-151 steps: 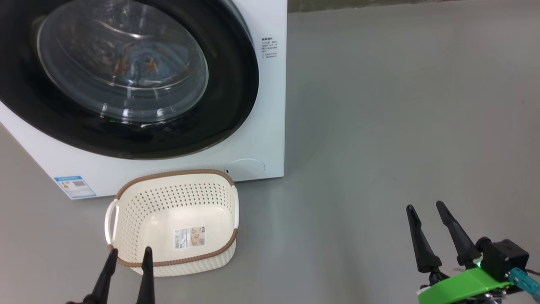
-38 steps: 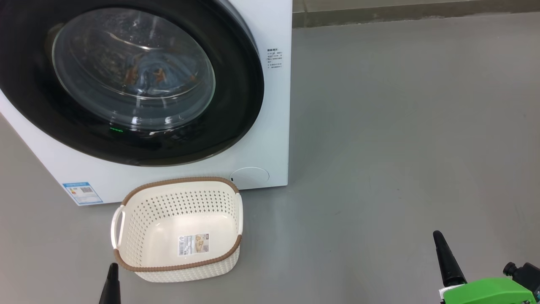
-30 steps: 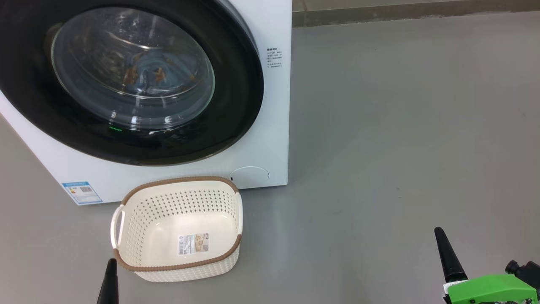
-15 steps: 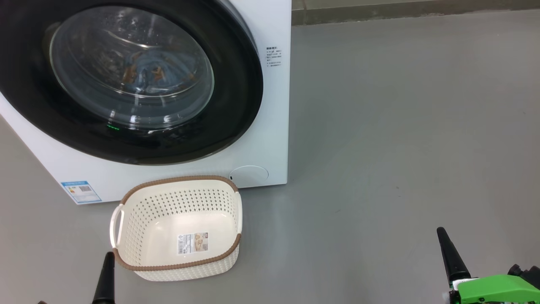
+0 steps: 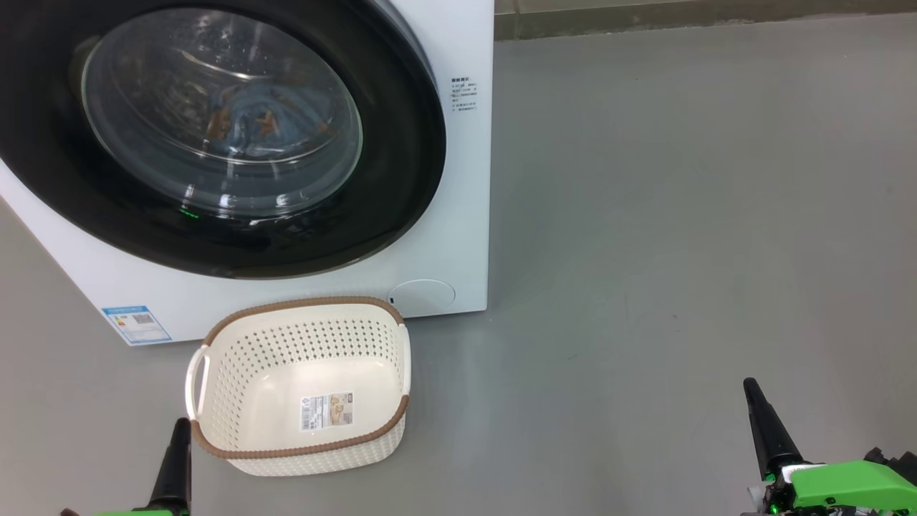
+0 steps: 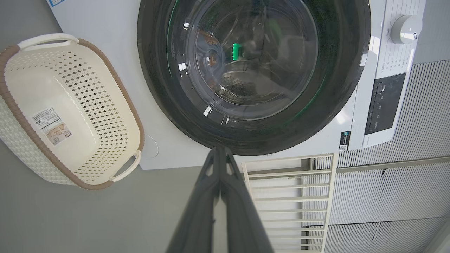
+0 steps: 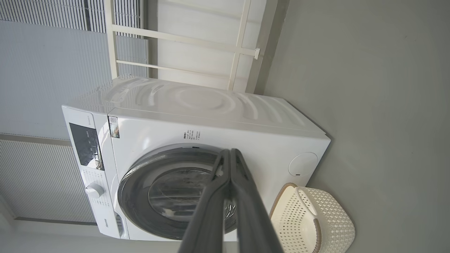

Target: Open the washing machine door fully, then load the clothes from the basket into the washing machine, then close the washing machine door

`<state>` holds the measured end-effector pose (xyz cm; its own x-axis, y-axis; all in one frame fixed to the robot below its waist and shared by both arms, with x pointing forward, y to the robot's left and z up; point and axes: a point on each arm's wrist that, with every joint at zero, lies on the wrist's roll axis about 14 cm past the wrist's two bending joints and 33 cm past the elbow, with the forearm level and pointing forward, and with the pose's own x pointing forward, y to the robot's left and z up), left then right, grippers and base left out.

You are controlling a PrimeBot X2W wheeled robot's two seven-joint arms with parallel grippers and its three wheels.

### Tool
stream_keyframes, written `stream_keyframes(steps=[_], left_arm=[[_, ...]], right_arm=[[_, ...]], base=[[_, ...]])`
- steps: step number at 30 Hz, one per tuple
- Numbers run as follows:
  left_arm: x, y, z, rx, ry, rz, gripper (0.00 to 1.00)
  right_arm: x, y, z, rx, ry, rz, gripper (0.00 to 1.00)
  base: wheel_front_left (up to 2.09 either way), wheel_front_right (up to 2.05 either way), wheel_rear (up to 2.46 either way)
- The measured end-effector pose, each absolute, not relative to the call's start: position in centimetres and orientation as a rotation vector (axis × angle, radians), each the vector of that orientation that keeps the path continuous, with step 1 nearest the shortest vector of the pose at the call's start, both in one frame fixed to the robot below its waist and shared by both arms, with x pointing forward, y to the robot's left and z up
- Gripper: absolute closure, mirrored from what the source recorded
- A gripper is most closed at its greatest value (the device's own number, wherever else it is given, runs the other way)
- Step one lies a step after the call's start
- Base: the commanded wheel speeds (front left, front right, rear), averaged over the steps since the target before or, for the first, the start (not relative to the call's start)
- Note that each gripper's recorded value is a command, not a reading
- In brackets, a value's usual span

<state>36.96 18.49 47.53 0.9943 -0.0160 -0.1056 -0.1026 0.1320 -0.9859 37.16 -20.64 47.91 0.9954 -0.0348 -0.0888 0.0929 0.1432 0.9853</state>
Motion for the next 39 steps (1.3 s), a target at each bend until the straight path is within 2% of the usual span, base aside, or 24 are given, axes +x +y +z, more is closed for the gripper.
stream_keyframes(steps=[13,39], left_arm=[[37.52,18.56,47.98,-1.585,0.088,0.047,1.0],[37.81,18.54,48.32,-1.585,0.081,0.039,1.0]], right_arm=[[37.66,-20.89,48.43,1.567,0.027,-0.079,1.0],[37.66,-20.91,48.44,1.574,0.025,-0.08,1.0]], base=[[0.0,0.0,0.0],[0.0,0.0,0.0]])
